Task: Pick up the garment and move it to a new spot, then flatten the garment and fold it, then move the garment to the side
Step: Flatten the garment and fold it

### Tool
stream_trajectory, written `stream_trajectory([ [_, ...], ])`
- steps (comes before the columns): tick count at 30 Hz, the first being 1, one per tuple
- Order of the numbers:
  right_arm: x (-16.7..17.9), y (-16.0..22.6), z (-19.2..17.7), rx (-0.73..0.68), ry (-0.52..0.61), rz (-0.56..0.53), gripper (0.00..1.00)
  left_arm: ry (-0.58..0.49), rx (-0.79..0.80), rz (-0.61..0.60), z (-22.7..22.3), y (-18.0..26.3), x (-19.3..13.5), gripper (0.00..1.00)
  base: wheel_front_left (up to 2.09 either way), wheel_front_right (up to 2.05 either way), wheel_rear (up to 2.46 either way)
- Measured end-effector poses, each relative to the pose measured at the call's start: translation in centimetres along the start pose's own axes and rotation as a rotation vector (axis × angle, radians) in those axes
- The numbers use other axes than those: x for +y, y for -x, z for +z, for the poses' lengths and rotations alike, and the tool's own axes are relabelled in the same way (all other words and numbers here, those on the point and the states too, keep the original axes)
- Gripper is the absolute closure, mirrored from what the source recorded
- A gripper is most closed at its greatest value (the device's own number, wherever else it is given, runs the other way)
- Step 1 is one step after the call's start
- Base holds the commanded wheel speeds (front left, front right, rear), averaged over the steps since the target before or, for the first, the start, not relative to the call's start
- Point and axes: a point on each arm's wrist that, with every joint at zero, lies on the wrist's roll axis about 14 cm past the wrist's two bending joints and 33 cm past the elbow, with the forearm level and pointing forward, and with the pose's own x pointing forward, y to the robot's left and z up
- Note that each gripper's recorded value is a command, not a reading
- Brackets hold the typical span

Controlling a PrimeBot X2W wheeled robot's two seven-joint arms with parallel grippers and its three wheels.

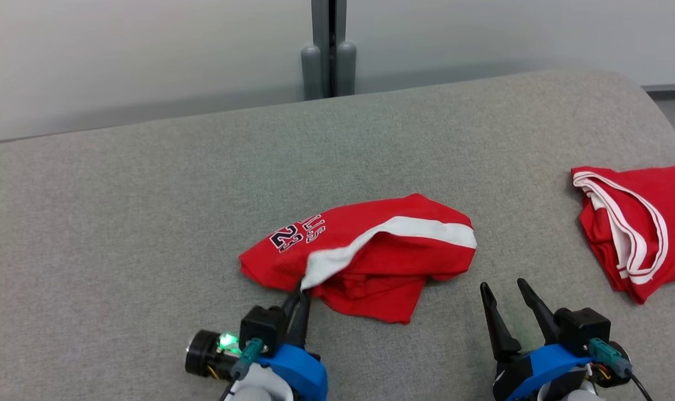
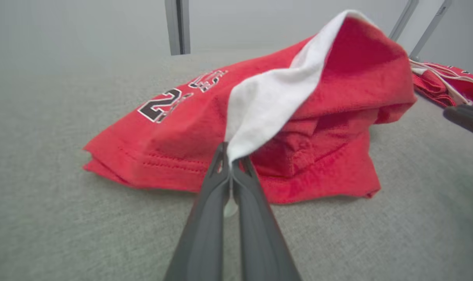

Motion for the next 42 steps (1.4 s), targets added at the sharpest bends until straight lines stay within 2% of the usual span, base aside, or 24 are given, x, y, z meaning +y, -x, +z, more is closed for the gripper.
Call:
stream_trajectory([
  [4,0.4,0.3,0.5,-0.018,-0.010,0.009,0.00,-0.057,-0.129,0.023,4.2,0.0,0.8,1.00,0.00,0.00,0.00],
  [8,0.8,1.1,0.5,-0.021,-0.029,0.018,0.00,-0.147,-0.286,-0.033,10.3,-0.7,0.2,1.00,0.00,0.00,0.00],
  [16,0.9,2.1,0.3,-0.022,-0.043,0.016,0.00,-0.447,-0.536,-0.279,22.6,-2.9,-5.7,1.00,0.00,0.00,0.00],
  [19,0.9,2.8,-0.4,-0.009,-0.052,0.013,0.00,-0.420,-0.599,-0.377,25.2,-2.2,-8.8,1.00,0.00,0.00,0.00],
  [21,0.8,3.2,-0.5,-0.006,-0.061,0.010,0.00,-0.362,-0.634,-0.415,26.6,-1.5,-10.3,1.00,0.00,0.00,0.00],
  [24,0.8,3.5,-0.4,-0.014,-0.068,0.007,0.00,-0.339,-0.670,-0.423,28.0,-0.7,-11.6,1.00,0.00,0.00,0.00],
  [26,0.9,3.5,-0.4,-0.015,-0.070,0.009,0.00,-0.339,-0.646,-0.395,27.3,-1.1,-11.2,1.00,0.00,0.00,0.00],
  [29,1.0,3.2,-0.2,-0.019,-0.074,0.014,0.00,-0.371,-0.567,-0.307,24.9,-2.4,-8.4,1.00,0.00,0.00,0.00],
  [33,1.3,2.6,-0.1,-0.017,-0.073,0.024,0.00,-0.403,-0.382,-0.119,18.6,-3.0,-0.1,1.00,0.00,0.00,0.00],
  [36,1.6,2.3,-0.1,-0.014,-0.072,0.033,0.00,-0.414,-0.228,0.013,13.0,-1.3,5.9,1.00,0.00,0.00,0.00],
  [39,1.8,2.0,-0.1,-0.015,-0.064,0.042,0.00,-0.390,-0.082,0.104,7.1,1.5,9.6,1.00,0.00,0.00,0.00],
  [40,1.9,2.0,0.0,-0.016,-0.060,0.045,0.00,-0.377,-0.044,0.136,5.6,2.4,10.5,0.82,0.00,0.00,0.00],
  [41,2.0,1.9,0.1,-0.018,-0.056,0.049,0.00,-0.371,-0.007,0.168,4.1,3.4,11.5,0.38,0.00,0.00,0.00],
  [42,2.1,1.9,0.1,-0.020,-0.054,0.053,0.00,-0.364,0.022,0.199,3.0,4.4,12.3,0.00,0.00,0.00,0.00],
])
